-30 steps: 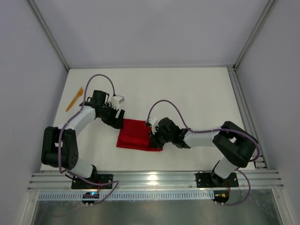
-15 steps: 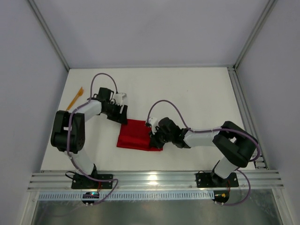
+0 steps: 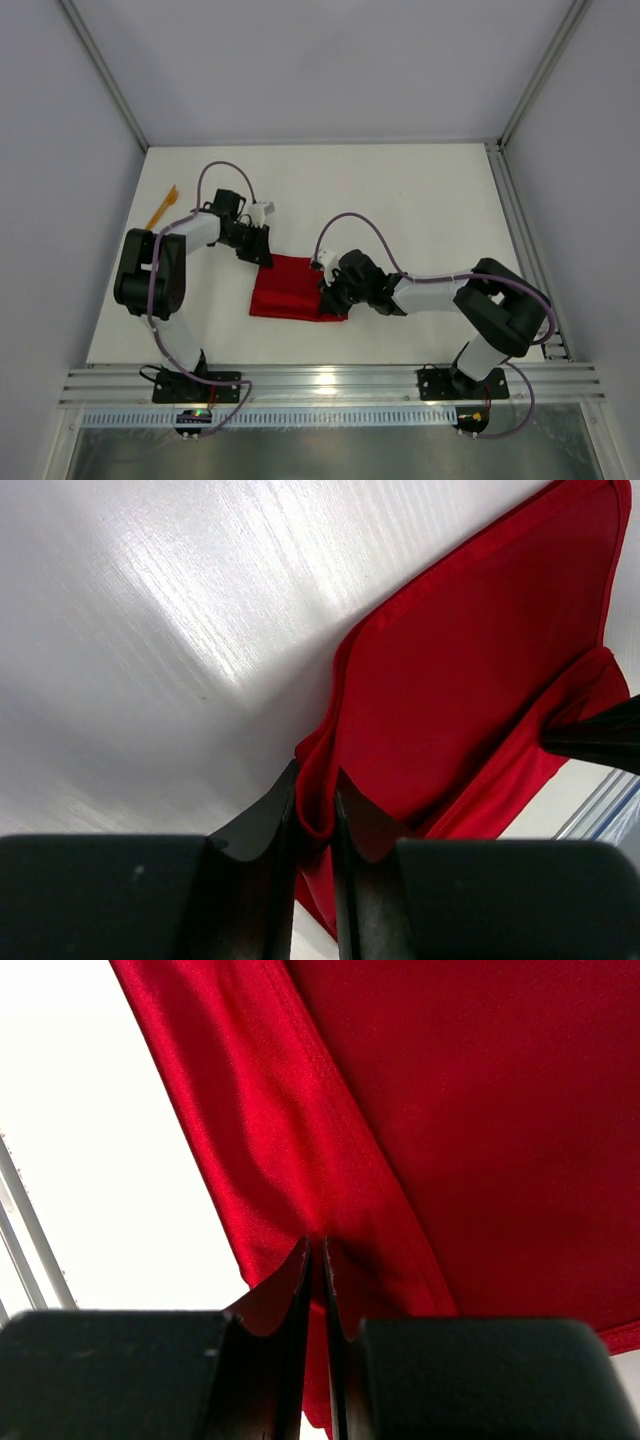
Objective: Fold the napkin into a case and place the utensils inside
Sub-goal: Fold the 2/3-rectangle-folded napkin.
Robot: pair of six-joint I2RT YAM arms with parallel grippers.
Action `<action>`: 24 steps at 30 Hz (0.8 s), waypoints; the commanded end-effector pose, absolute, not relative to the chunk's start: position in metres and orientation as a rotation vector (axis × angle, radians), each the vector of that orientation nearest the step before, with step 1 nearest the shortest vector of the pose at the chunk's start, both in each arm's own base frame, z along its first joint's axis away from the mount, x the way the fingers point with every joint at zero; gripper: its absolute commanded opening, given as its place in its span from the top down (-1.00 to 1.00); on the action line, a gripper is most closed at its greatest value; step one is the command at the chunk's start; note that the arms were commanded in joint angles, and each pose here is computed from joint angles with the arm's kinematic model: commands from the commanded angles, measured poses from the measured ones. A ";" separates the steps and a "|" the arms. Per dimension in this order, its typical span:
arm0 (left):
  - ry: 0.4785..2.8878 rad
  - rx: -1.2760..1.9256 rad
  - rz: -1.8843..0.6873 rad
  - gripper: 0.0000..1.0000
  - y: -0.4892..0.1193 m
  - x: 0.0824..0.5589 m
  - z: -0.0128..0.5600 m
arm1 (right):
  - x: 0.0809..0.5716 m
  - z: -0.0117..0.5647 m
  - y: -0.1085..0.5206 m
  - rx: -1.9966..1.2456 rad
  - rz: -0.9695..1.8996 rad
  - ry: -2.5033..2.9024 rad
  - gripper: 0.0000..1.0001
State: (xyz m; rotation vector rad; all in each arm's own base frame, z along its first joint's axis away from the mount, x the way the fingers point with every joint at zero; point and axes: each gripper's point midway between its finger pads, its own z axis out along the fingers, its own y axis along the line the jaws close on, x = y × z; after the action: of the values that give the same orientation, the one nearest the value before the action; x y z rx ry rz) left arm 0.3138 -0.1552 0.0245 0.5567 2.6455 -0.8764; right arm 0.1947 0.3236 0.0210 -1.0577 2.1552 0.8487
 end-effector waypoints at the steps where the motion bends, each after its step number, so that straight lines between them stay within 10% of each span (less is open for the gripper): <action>1: 2.570 0.601 -0.918 0.67 -0.162 0.313 0.043 | 0.200 0.028 0.321 -1.052 0.833 2.135 0.75; 24: 2.074 1.201 -0.557 1.00 -0.153 0.270 0.075 | 0.211 0.031 0.331 -0.862 0.884 2.236 0.68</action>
State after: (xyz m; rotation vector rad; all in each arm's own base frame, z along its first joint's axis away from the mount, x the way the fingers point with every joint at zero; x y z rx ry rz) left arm 0.2536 -0.1557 0.0603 1.1327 2.2084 -0.6799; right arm 0.1995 0.3241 0.0218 -0.9193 2.2472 0.8857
